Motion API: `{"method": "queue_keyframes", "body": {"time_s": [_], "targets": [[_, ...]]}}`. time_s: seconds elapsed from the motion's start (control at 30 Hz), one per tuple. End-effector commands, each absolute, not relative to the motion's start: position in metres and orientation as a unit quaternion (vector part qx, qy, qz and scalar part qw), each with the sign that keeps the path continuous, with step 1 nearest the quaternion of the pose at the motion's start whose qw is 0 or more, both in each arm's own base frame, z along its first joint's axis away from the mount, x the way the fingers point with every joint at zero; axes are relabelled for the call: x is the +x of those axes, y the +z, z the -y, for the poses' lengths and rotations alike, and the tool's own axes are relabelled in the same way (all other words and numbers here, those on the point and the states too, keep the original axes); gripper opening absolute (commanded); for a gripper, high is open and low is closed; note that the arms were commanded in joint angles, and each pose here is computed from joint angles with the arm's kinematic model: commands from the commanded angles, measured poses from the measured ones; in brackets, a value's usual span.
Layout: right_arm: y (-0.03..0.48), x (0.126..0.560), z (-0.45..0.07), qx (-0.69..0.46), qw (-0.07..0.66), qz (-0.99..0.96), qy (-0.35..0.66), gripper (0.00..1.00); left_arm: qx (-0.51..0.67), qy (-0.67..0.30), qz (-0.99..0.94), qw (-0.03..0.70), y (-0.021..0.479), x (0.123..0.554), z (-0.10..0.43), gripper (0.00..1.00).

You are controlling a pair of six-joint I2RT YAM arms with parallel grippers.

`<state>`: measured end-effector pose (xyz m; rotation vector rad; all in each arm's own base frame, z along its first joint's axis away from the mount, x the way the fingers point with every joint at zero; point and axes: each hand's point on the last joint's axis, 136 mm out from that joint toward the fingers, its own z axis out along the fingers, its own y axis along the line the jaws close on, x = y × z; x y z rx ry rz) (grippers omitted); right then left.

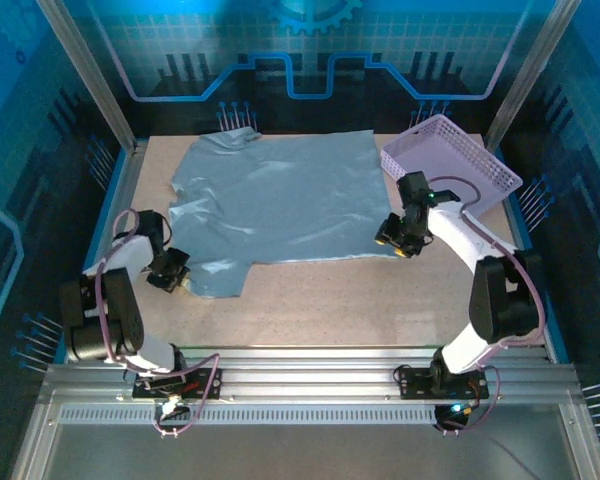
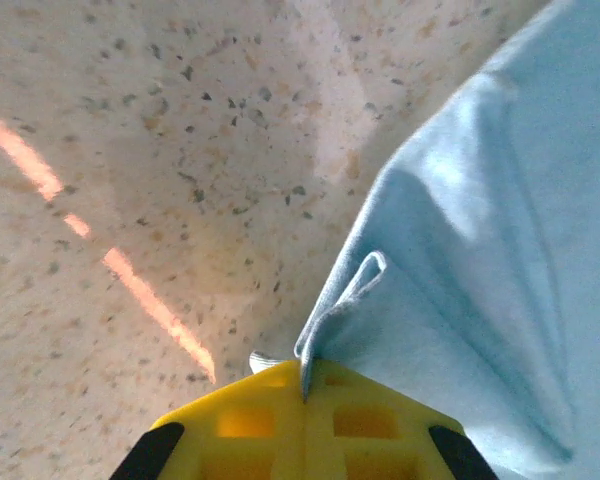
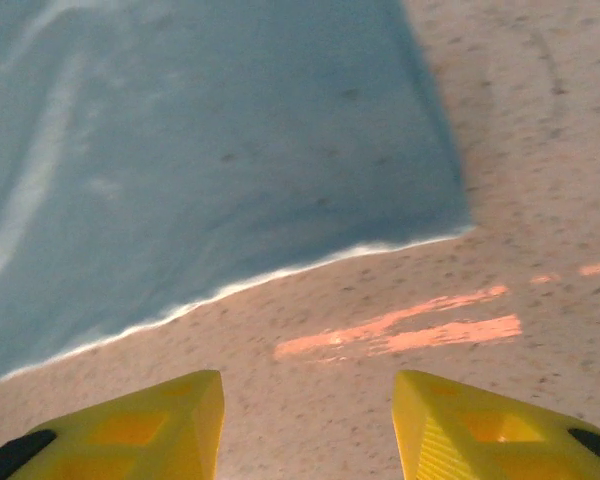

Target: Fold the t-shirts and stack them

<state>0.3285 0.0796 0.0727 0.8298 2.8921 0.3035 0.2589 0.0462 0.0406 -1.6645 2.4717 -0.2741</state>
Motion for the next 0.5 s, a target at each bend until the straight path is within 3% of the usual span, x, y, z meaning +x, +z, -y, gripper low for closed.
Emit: {"method": "queue_keyframes", "body": {"time_s": [0.0,0.47], "targets": [[0.055,0.326,-0.059,0.335,0.029,-0.94,0.06,0.46,-0.58,-0.073,-0.809,0.065,0.042,0.242,-0.045,0.0],[0.019,0.339,-0.065,0.377,-0.003,-0.923,0.075,0.4,-0.584,-0.086,-0.805,0.067,0.044,0.238,-0.04,0.0]]}}
